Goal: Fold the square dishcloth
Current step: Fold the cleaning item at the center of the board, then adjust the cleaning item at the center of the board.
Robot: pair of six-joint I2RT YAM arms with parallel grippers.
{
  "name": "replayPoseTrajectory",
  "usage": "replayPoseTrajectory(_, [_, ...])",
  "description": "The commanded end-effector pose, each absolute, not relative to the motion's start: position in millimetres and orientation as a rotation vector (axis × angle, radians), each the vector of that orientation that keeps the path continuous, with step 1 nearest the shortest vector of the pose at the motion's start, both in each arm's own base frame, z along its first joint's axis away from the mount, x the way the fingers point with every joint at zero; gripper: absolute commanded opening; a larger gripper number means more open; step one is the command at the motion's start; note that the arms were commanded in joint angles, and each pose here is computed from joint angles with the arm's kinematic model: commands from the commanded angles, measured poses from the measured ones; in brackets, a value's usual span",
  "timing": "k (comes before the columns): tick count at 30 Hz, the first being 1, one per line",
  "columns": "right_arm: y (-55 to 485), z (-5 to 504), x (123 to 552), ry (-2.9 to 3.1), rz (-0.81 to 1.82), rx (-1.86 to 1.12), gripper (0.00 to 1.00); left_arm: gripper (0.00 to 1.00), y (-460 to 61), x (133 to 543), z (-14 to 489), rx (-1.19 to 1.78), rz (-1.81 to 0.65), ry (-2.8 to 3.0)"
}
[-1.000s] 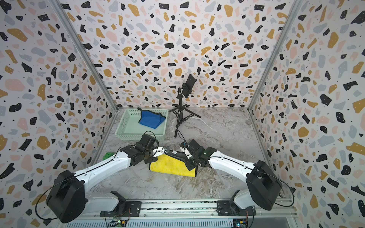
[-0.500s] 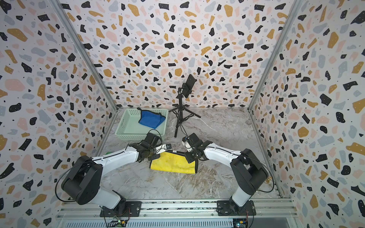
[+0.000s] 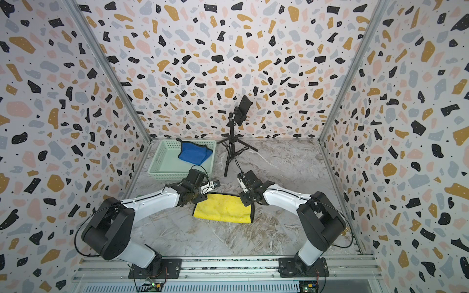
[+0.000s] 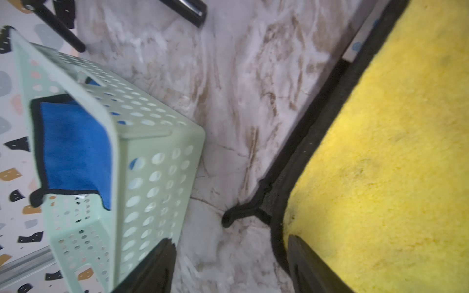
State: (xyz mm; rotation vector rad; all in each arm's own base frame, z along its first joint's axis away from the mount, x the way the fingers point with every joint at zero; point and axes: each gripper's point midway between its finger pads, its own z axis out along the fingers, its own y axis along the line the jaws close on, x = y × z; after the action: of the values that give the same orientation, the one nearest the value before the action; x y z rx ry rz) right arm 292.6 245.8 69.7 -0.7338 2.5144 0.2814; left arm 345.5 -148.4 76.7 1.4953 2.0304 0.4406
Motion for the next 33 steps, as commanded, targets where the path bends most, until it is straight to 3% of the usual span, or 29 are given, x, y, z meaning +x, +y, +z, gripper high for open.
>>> replayPoseTrajectory(1, [245.1,108.5,291.8,2.398,0.364,-0.647,0.22,0.77,-141.3,339.3,98.8,1.464,0.453,2.017])
replayPoseTrajectory(3, [261.6,111.8,277.0,2.371,0.545,-0.674,0.06,0.77,-141.8,322.5,95.6,1.512,0.391,2.040])
replayPoseTrajectory(5, [273.5,107.0,268.1,2.393,0.658,-0.685,0.00,0.77,-146.1,305.4,88.9,1.561,0.313,2.055])
replayPoseTrajectory(8, [277.5,83.6,271.4,2.488,0.660,-0.665,0.00,0.75,-149.9,291.5,73.9,1.618,0.282,2.061])
replayPoseTrajectory(17, [231.6,11.3,293.3,2.735,0.334,-0.477,0.00,0.69,-132.9,288.9,38.1,1.688,0.425,2.111])
replayPoseTrajectory(25, [215.2,5.5,238.2,2.817,0.401,-0.480,0.00,0.69,-142.5,294.4,17.9,1.730,0.455,2.093])
replayPoseTrajectory(33, [200.3,-3.2,158.0,2.877,0.506,-0.494,0.00,0.70,-191.4,326.8,23.4,1.749,0.521,1.949])
